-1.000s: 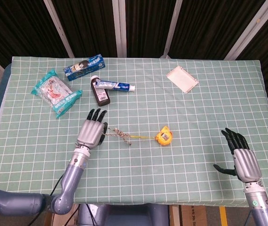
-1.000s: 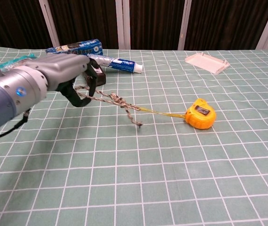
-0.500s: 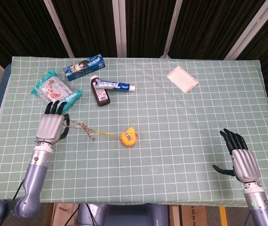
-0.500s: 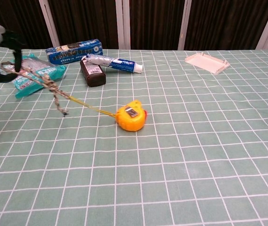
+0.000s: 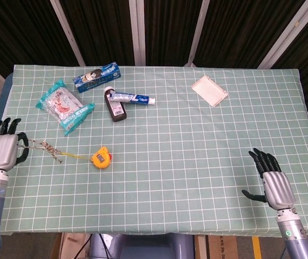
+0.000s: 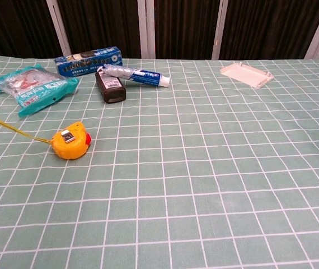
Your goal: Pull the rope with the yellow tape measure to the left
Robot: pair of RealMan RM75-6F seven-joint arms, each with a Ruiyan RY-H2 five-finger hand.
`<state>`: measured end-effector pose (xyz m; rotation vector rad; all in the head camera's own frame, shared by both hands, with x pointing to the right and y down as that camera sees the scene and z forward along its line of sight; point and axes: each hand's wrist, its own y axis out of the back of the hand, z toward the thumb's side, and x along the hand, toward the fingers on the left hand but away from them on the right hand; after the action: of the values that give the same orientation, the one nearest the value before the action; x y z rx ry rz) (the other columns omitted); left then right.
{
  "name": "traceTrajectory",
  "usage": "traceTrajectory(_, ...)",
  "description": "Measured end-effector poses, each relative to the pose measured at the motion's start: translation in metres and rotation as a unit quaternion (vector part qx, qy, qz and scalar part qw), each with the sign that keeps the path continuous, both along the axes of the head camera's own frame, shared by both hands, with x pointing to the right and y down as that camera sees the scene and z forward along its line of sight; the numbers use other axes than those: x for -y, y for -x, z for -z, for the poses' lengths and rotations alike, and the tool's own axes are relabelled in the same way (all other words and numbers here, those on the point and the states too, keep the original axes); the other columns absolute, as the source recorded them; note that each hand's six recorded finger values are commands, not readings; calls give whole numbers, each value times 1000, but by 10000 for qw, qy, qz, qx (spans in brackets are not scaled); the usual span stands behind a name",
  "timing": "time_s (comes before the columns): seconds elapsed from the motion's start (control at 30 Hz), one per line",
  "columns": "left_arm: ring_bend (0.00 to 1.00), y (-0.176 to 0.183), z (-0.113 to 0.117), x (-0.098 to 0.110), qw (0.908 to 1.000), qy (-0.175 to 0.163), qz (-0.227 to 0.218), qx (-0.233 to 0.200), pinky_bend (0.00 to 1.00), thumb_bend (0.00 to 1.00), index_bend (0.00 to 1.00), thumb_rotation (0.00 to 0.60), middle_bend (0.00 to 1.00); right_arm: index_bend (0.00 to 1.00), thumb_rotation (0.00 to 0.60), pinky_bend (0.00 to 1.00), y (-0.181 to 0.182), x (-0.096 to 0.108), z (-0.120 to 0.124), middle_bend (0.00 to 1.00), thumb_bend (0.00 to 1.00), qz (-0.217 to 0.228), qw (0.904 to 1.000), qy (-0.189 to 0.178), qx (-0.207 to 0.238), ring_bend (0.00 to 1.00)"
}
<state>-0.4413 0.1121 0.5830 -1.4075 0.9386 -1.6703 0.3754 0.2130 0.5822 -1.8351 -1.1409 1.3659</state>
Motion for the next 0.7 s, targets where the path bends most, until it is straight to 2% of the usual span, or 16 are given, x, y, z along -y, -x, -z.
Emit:
traceTrajectory(0.13, 0, 22, 2, -5, 9998, -10, 164, 77, 38, 523, 575, 600, 83, 0, 600, 0, 1, 0, -1, 0, 114, 7, 10000, 32, 7, 0)
traceTrajectory(0.23, 0, 30, 2, -10, 9997, 7, 236, 74, 31, 497, 514, 600, 54, 0, 600, 0, 2, 0, -2, 0, 114, 29, 10000, 54, 5, 0)
traceTrajectory(0.3, 0, 32, 2, -12, 9996, 17, 263, 35, 14, 416, 411, 600, 17, 0, 600, 0, 4, 0, -3, 0, 114, 48, 10000, 61, 7, 0)
traceTrajectory(0.43, 0, 33, 4, -22, 9993, 58, 330, -137, 0, 200, 133, 600, 0, 0, 600, 0, 4, 0, -4, 0, 114, 75, 9999, 72, -7, 0)
traceTrajectory(0.5, 0, 32, 6, -27, 9992, 67, 335, -216, 0, 142, 39, 600, 0, 0, 600, 0, 4, 0, -4, 0, 114, 88, 9999, 76, -16, 0)
traceTrajectory(0.57, 0, 31, 9, -33, 9989, 45, 343, -325, 0, 114, 1, 600, 0, 0, 600, 0, 4, -1, -5, 0, 114, 114, 9999, 95, -28, 0)
traceTrajectory(0.7, 0, 27, 21, -53, 9976, -114, 336, -589, 0, 84, 0, 600, 0, 0, 600, 0, 6, -2, -6, 0, 114, 205, 9997, 111, -80, 0)
